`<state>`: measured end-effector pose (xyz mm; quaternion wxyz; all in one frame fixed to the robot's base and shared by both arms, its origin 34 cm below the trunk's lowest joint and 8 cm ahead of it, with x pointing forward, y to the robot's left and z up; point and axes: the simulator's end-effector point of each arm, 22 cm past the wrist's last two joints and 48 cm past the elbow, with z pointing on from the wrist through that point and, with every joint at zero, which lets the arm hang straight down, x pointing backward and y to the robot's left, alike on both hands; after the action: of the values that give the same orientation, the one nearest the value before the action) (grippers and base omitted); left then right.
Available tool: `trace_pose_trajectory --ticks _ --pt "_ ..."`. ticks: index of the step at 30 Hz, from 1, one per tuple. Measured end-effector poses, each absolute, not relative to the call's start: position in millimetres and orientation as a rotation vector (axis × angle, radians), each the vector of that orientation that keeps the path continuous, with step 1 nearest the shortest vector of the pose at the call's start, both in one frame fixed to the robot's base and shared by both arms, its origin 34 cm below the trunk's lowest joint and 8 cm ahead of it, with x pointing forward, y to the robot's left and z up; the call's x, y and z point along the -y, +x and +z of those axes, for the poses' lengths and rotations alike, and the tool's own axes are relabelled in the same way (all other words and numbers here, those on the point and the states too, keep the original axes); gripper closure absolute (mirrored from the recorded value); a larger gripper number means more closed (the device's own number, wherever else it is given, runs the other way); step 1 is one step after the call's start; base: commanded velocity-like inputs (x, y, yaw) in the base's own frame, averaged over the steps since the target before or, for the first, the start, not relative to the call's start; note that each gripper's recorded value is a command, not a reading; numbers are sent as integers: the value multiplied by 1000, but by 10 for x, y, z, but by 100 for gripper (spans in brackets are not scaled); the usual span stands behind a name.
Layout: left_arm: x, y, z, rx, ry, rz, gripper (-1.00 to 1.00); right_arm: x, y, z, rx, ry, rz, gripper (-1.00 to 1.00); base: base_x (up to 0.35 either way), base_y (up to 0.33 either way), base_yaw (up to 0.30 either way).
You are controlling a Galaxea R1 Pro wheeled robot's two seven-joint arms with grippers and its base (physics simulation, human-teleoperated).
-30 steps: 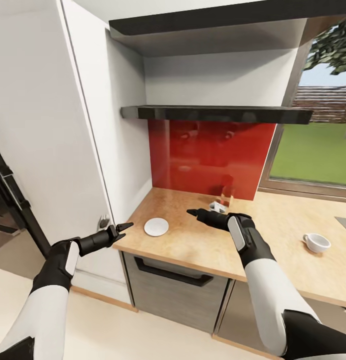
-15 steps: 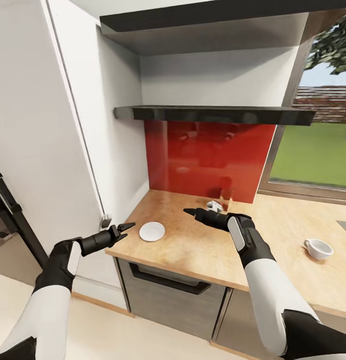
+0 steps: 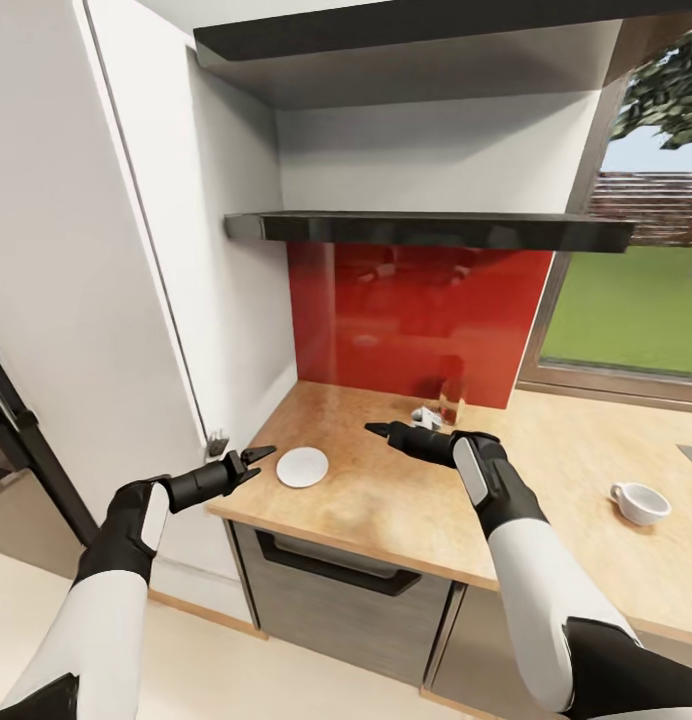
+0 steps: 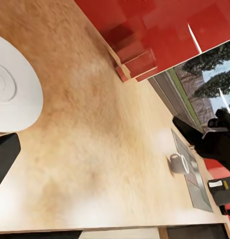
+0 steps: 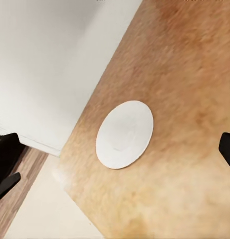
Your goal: Set up a coffee station on the kitchen countertop: keep the coffee maker on the countertop, move the bottle of coffee from the kitchen shelf to the counter next to the coffee maker, place a paper coffee filter on top of the coffee maker, put the saucer next to the coffee maker with the coffee cup on the saucer, and place the electric kettle next to the coffee maker.
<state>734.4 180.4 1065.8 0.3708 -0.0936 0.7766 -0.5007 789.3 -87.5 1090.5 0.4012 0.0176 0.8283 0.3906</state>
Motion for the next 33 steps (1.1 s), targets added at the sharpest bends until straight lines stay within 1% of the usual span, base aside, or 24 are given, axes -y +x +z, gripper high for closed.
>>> trace_pose_trajectory --ticks 4,8,12,16,24,33 --pt "-1793 7335 10628 -1998 -244 -1287 -100 862 7877 10859 -2105 48 992 -100 167 0 0" --pt "-1802 7340 10564 -2016 -257 -1270 -100 773 7774 10580 -2170 69 1026 -100 25 0 0" --pt "-1731 7339 10562 -2018 -257 -1278 -100 761 7765 10567 -2173 70 1031 -100 8 0 0" --pt "-1654 7335 10548 -2023 -259 -1280 -100 741 7753 10571 -2173 70 1037 -100 160 0 0" --pt "-1654 7338 10531 -2027 -261 -1276 -100 734 7759 10575 -2171 70 1038 -100 24 0 -3" --pt "-1681 7343 10476 -2045 -273 -1252 -100 711 7750 10572 -2173 68 1041 -100 214 0 -188"
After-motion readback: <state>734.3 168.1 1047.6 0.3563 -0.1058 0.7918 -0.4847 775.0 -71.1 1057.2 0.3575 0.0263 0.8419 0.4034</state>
